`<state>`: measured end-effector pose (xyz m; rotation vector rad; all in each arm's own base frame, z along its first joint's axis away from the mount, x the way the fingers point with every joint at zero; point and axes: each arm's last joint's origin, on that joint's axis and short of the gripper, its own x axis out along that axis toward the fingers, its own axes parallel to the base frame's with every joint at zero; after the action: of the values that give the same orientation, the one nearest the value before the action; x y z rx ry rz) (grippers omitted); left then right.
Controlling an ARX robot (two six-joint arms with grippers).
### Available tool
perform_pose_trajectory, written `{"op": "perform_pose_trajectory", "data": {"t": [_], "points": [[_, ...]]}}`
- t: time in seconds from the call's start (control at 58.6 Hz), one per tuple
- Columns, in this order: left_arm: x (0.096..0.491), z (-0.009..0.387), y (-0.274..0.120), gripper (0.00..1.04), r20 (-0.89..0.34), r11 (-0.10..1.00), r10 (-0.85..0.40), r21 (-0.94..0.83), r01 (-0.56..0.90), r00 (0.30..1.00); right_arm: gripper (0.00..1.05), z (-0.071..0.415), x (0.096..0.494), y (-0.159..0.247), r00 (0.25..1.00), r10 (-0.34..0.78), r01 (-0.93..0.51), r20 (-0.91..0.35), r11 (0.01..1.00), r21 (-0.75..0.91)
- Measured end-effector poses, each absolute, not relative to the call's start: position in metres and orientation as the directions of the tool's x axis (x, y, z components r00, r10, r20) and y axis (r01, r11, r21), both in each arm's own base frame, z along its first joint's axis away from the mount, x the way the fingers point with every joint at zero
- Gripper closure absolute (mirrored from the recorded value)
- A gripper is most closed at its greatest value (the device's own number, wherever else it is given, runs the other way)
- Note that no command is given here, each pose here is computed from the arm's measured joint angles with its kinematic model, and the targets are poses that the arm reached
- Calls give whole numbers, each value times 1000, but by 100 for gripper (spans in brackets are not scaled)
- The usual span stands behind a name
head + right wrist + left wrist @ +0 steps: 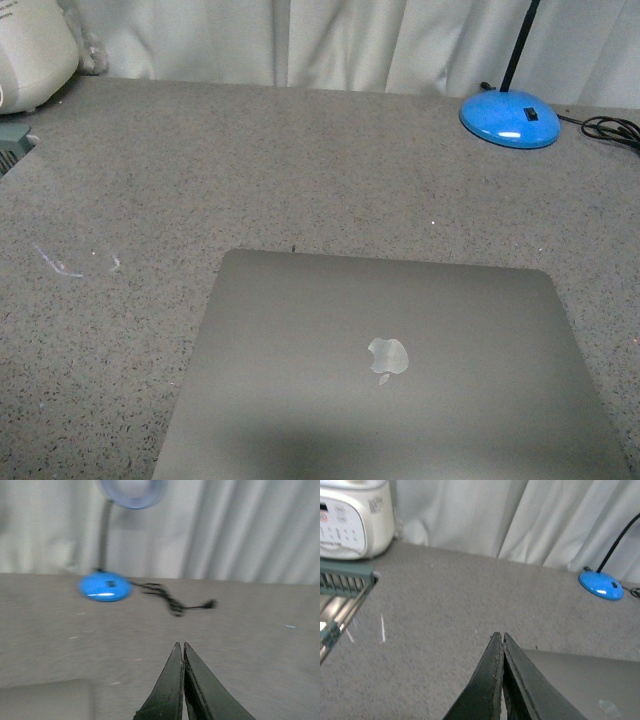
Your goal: Close laptop
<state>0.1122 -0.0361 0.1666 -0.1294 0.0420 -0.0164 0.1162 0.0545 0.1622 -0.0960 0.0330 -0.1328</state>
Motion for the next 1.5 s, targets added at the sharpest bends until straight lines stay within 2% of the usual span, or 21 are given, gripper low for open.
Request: {"op": "perform_pose_trajectory", "data": {"t": [0.068,0.171,0.41,0.529,0.598,0.683,0.786,0.956,1.503], "points": [[109,171,-30,101,2,997,-17,-80,17,1000,103,166,113,47,1000,-27,26,-13,998,-51],[99,169,-23,101,-2,999,-18,-36,18,1000,103,168,110,36,1000,21,-21,3,1000,-22],[97,170,-13,101,15,1000,-5,-17,5,1000,103,164,99,20,1000,12,-12,-18,1000,-17],[97,169,-7,101,12,999,-45,-7,45,999,103,166,97,15,1000,14,-14,8,1000,-10],[97,169,0,101,13,1000,5,-8,-5,1000,103,166,97,12,1000,7,-7,7,1000,-9],[97,169,0,101,14,1000,-2,-7,2,1000,103,164,98,5,999,39,-39,-6,999,-10],[97,169,0,101,14,1000,-1,-7,1,1000,103,165,98,0,1000,-3,3,1,1000,-10],[97,169,0,100,14,1000,-1,-8,1,1000,103,165,98,0,1000,1,-1,0,1000,-10],[97,169,0,7,14,1000,-1,-7,1,1000,12,165,98,0,1000,1,-1,0,1000,-10]]}}
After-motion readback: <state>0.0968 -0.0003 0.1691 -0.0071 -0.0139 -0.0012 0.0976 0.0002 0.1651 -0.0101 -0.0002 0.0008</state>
